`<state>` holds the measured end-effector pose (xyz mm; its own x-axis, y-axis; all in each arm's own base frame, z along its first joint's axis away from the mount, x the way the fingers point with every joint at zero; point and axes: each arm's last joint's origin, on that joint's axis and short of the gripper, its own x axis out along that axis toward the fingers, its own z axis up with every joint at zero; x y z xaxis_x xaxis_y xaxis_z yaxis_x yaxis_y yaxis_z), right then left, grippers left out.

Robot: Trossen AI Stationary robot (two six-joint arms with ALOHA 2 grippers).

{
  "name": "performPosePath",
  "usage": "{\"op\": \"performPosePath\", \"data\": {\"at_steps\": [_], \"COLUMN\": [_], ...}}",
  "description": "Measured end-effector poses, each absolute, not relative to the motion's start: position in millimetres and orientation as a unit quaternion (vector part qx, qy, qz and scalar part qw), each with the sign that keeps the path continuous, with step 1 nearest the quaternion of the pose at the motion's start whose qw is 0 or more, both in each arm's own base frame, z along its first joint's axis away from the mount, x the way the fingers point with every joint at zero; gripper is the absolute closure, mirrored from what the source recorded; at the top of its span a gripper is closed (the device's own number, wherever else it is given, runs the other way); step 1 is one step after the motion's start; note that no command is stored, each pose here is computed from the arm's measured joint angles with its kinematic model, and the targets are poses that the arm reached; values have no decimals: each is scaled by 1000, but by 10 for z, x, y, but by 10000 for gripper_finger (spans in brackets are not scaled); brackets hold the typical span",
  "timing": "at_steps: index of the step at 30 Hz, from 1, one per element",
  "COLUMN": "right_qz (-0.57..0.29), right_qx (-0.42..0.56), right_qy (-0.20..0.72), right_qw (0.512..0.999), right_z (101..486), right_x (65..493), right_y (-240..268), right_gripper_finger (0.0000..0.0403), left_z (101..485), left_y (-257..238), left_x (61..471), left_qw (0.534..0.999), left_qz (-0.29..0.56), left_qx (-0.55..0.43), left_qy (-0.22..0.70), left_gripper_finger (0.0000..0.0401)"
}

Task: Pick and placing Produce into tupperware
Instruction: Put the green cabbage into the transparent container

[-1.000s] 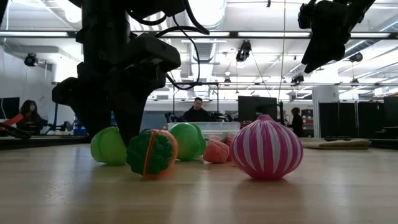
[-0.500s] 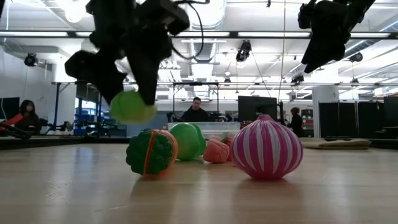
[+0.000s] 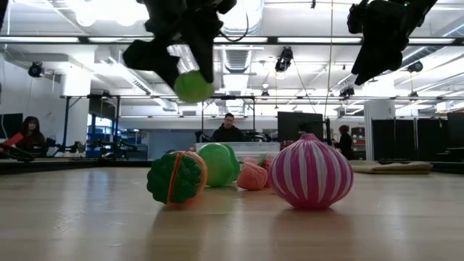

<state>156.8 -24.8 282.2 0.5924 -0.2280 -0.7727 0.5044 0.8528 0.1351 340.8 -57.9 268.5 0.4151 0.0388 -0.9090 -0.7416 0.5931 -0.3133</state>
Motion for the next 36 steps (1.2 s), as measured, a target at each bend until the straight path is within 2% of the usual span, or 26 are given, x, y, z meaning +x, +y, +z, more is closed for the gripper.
{"op": "performPosePath", "data": {"at_steps": [8,24,29,36], "right_qz": [-209,-217,-220,-224], "right_qx": [173,180,185,194], "right_qy": [399,396,394,392], "right_qw": [876,874,873,871], "right_z": [2823,2824,2825,2823], "right_x": [1569,1570,1569,1569], "right_y": [-248,-251,-254,-254], "right_gripper_finger": [170,170,170,170], "left_z": [2849,2851,2689,2308], "left_y": [-168,672,886,1052], "left_x": [3496,3498,3591,3716], "left_qw": [784,808,805,778], "left_qz": [268,288,284,282], "left_qx": [-336,-293,-308,-312], "left_qy": [448,422,420,467], "left_gripper_finger": [166,166,166,166]}}
